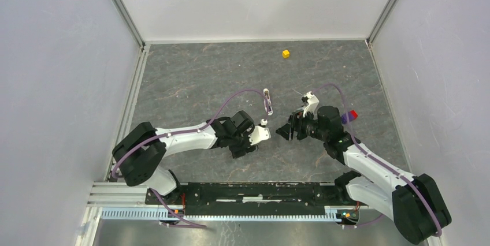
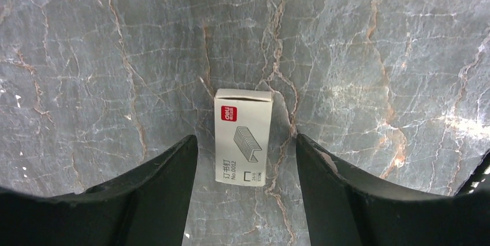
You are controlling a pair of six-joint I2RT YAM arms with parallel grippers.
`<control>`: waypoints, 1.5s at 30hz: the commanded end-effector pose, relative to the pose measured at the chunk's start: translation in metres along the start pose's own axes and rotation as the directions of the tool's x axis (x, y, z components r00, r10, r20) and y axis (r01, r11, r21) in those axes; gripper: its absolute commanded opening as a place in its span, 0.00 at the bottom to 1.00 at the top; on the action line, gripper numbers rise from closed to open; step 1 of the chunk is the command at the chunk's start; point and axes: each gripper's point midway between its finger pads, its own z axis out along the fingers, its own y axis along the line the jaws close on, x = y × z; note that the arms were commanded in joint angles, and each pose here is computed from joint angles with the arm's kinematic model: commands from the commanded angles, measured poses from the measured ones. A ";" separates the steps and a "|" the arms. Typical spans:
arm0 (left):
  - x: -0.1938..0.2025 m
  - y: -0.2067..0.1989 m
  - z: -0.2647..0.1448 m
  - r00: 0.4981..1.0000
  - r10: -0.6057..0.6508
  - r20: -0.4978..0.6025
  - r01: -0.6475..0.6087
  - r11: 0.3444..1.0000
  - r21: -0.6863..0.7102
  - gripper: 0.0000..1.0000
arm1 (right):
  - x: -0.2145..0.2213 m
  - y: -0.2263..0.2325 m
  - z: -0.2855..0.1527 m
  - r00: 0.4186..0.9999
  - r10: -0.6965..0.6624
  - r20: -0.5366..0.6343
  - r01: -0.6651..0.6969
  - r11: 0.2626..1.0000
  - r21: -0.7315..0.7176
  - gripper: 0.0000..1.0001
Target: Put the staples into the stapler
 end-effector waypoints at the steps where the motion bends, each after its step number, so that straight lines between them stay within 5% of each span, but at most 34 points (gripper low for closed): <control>1: -0.007 0.005 0.006 0.998 0.064 0.012 -0.064 0.998 0.008 0.69 | -0.003 -0.002 0.002 1.000 -0.015 0.020 0.015 1.000 -0.004 0.76; 17: -0.020 0.008 0.003 0.997 0.038 0.072 -0.038 0.999 -0.004 0.44 | 0.010 -0.001 0.013 0.995 0.099 0.009 -0.099 0.994 -0.049 0.75; 26: -0.022 0.012 0.003 0.997 0.037 0.075 -0.036 0.999 -0.017 0.41 | 0.014 -0.005 0.016 0.993 0.116 0.011 -0.116 0.992 -0.040 0.76; 39: -0.097 0.011 -0.034 0.887 -0.005 0.463 0.019 1.000 -0.025 0.40 | 0.015 0.015 0.032 0.976 0.217 -0.031 -0.219 0.960 -0.175 0.80; 45: -0.101 0.010 -0.041 0.855 0.012 0.518 0.010 0.999 -0.041 0.41 | 0.012 0.025 0.035 0.968 0.247 -0.041 -0.250 0.941 -0.228 0.80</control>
